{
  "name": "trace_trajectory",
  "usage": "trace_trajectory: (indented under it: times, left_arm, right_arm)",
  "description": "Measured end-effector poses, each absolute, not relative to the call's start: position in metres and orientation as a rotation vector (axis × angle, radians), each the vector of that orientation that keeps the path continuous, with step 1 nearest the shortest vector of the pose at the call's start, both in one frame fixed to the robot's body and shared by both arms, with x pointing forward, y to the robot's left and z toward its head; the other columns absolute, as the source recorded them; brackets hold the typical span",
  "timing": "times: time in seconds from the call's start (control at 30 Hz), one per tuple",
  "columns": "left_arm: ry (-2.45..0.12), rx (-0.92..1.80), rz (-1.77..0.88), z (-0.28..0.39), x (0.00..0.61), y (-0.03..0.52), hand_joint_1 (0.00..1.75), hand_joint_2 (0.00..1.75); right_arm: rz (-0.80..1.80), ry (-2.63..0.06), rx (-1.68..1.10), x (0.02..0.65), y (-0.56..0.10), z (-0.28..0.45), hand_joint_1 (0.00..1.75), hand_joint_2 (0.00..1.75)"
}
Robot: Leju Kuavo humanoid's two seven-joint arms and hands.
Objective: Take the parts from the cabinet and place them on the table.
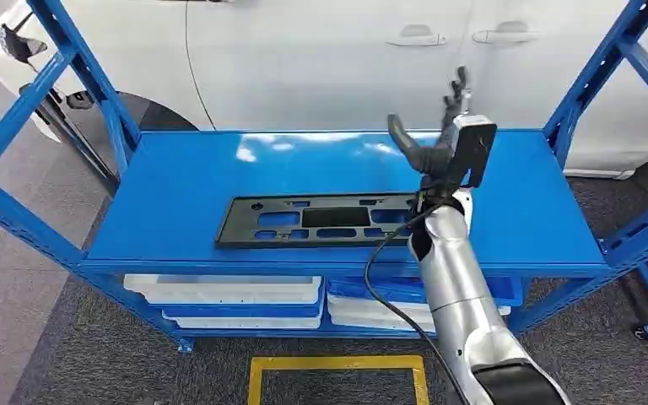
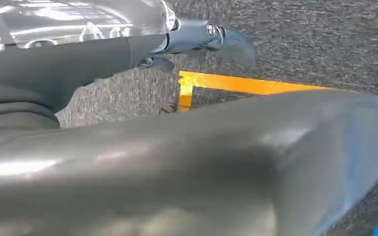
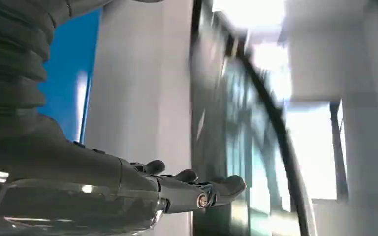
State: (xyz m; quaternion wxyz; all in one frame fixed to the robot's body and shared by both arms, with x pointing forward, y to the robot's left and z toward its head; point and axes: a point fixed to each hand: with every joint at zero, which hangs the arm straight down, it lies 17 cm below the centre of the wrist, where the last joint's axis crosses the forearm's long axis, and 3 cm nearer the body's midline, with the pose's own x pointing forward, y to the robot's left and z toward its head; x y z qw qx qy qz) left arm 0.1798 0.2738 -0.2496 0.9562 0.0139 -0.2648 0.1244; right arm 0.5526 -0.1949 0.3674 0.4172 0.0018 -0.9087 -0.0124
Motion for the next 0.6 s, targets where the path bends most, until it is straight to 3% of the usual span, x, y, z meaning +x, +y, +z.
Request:
trace_trajectory:
  times: [0.1, 0.3, 0.6]
  left_arm:
    - [-0.540, 0.021, 0.242, -0.249, 0.182, 0.273, 0.00, 0.00]
    - [-0.524, 0.021, 0.242, -0.251, 0.178, 0.275, 0.00, 0.00]
    - [-0.511, 0.021, 0.249, -0.253, 0.171, 0.273, 0.00, 0.00]
  right_arm:
    - [0.159, -2.300, 0.555, 0.514, -0.143, 0.378, 0.00, 1.75]
    - [0.300, -2.265, 1.258, 0.424, -0.130, 0.395, 0.00, 1.75]
    - [0.441, -2.321, 1.425, 0.350, -0.133, 0.406, 0.00, 1.75]
